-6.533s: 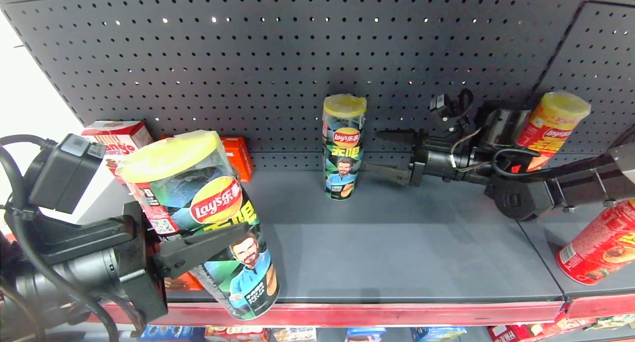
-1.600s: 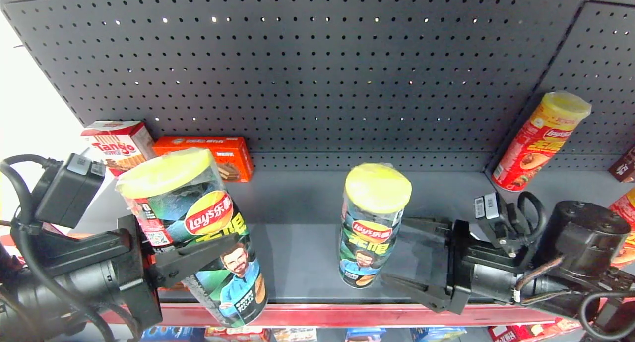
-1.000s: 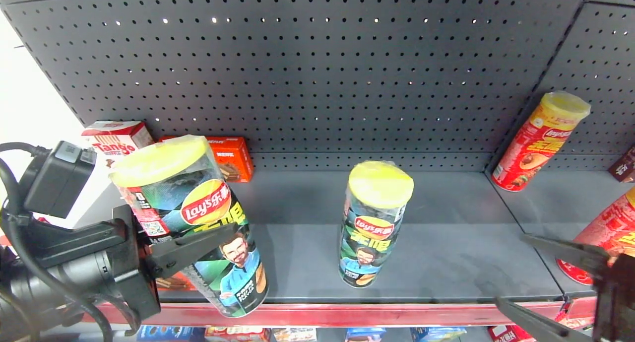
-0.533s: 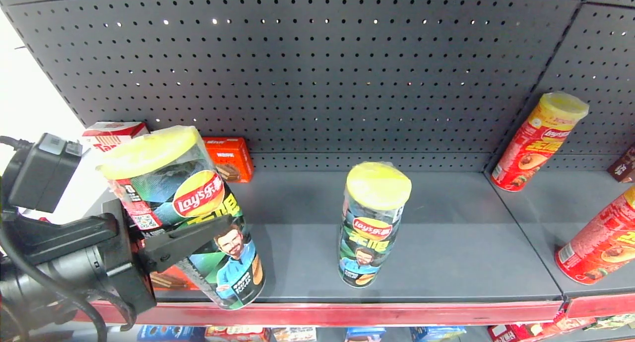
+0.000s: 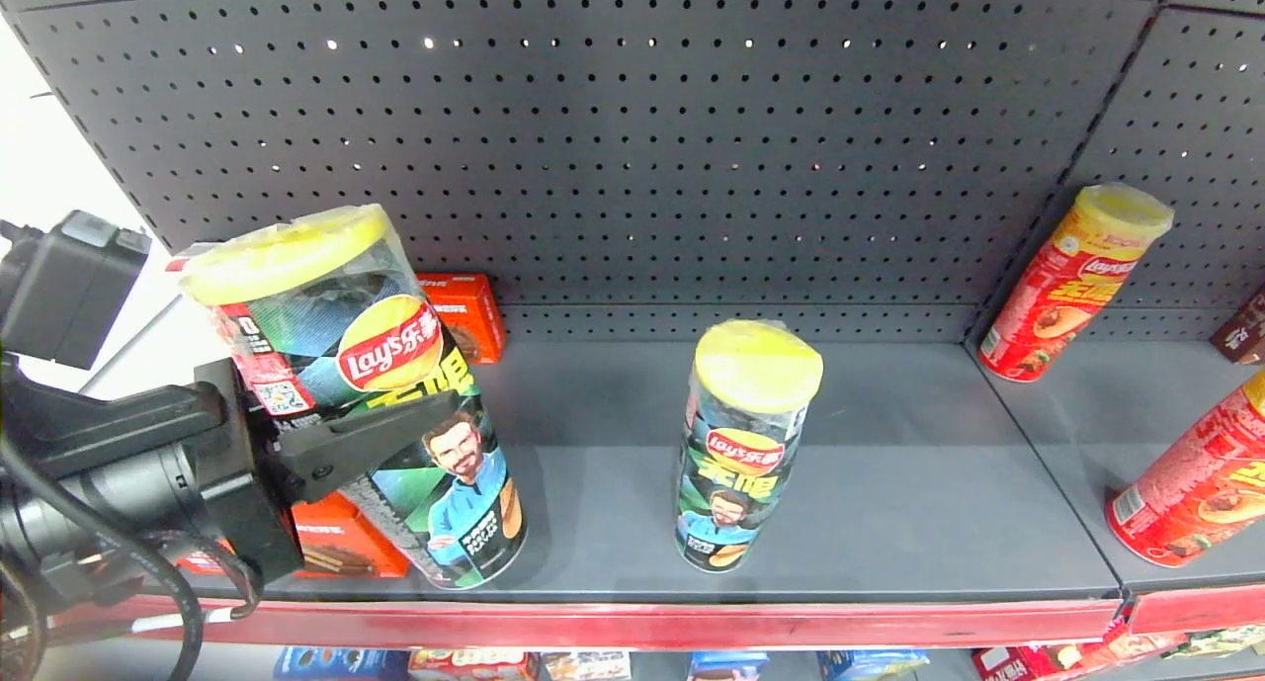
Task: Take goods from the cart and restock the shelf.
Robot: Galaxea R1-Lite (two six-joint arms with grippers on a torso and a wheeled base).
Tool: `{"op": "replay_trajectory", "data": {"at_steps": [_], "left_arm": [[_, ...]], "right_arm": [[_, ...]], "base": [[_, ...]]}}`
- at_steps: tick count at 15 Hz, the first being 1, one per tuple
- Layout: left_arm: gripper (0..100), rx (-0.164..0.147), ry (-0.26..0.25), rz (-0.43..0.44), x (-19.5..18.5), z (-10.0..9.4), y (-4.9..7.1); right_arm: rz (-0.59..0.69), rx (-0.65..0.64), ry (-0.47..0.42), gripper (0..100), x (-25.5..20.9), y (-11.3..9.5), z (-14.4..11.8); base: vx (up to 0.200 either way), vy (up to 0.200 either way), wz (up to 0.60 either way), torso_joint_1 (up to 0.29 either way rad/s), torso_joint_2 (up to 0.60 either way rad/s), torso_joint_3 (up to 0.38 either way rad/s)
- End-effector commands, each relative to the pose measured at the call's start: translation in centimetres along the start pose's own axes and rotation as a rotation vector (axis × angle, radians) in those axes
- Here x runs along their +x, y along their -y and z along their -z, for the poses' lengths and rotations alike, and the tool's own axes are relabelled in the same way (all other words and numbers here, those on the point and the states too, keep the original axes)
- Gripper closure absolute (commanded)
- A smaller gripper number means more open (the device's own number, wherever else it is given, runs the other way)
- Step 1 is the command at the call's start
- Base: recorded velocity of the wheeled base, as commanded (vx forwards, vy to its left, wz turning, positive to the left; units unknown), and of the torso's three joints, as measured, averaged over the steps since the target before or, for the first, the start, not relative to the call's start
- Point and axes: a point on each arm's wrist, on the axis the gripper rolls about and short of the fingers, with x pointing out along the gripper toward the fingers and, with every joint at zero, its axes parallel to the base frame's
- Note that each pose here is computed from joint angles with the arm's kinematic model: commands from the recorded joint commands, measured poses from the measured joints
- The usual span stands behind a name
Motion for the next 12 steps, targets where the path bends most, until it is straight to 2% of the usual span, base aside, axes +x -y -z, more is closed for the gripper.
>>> {"op": "replay_trajectory", "data": {"at_steps": [1,4,9,11,12], "left_arm": [[100,0.009,0.017,0.002,0.3,-0.6,-0.1],[100,0.017,0.010,-0.011,0.5,-0.4,-0.3],[100,0.015,0.010,-0.143,0.2,-0.2,-0.9],[100,0.017,0.021,-0.138,0.6,-0.9,-0.9],[100,0.012,0.007,-0.142,1.2,-1.1,-1.3]], "right_arm": [[-0.010,-0.001,0.004,0,0.0,0.0,0.0],[0.001,0.004,0.005,0,0.0,0.0,0.0],[-0.005,0.001,0.004,0,0.0,0.0,0.0],[-0.007,0.001,0.004,0,0.0,0.0,0.0],[-0.010,-0.001,0.004,0,0.0,0.0,0.0]], "base": [[0.000,0.000,0.00,0.000,0.00,0.000],[0.000,0.000,0.00,0.000,0.00,0.000],[0.000,0.000,0.00,0.000,0.00,0.000],[0.000,0.000,0.00,0.000,0.00,0.000],[0.000,0.000,0.00,0.000,0.00,0.000]]}}
